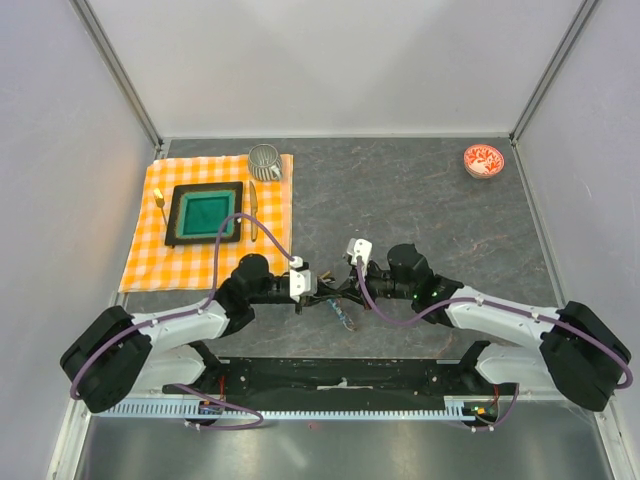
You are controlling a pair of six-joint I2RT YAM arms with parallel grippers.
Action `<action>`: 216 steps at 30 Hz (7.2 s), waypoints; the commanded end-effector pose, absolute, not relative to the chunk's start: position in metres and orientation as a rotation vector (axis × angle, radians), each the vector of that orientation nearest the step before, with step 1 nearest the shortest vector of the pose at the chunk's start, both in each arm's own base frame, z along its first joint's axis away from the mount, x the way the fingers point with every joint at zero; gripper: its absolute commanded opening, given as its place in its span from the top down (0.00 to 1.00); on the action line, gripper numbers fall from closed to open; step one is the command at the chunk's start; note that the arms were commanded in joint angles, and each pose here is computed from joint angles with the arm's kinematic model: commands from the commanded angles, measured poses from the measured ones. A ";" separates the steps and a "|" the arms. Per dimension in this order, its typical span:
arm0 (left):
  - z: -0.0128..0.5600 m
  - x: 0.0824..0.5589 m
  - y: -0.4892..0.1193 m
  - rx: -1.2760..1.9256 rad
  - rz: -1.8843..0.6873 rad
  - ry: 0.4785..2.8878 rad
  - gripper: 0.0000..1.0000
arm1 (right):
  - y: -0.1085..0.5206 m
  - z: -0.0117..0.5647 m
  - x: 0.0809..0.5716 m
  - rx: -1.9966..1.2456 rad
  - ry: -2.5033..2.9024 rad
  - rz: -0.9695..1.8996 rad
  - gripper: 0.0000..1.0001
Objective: Put the keys on the keyring
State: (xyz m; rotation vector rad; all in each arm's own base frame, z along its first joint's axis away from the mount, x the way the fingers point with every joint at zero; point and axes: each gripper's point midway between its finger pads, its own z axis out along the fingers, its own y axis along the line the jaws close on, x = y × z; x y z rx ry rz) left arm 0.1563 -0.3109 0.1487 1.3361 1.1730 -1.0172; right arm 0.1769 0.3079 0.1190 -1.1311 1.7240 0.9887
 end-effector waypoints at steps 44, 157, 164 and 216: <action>0.173 0.147 -0.291 0.986 -1.103 1.114 0.98 | 0.315 0.150 0.152 -1.058 1.503 1.188 0.61; 0.158 0.149 -0.306 1.106 -1.098 1.171 0.98 | 0.279 0.137 0.171 -0.892 1.750 0.879 0.59; 0.159 0.144 -0.305 1.127 -1.110 1.149 0.98 | 0.288 0.140 0.165 -0.942 1.664 0.980 0.57; 0.186 0.136 -0.308 1.031 -1.221 1.052 0.98 | 0.295 0.132 0.147 -0.940 1.547 1.129 0.54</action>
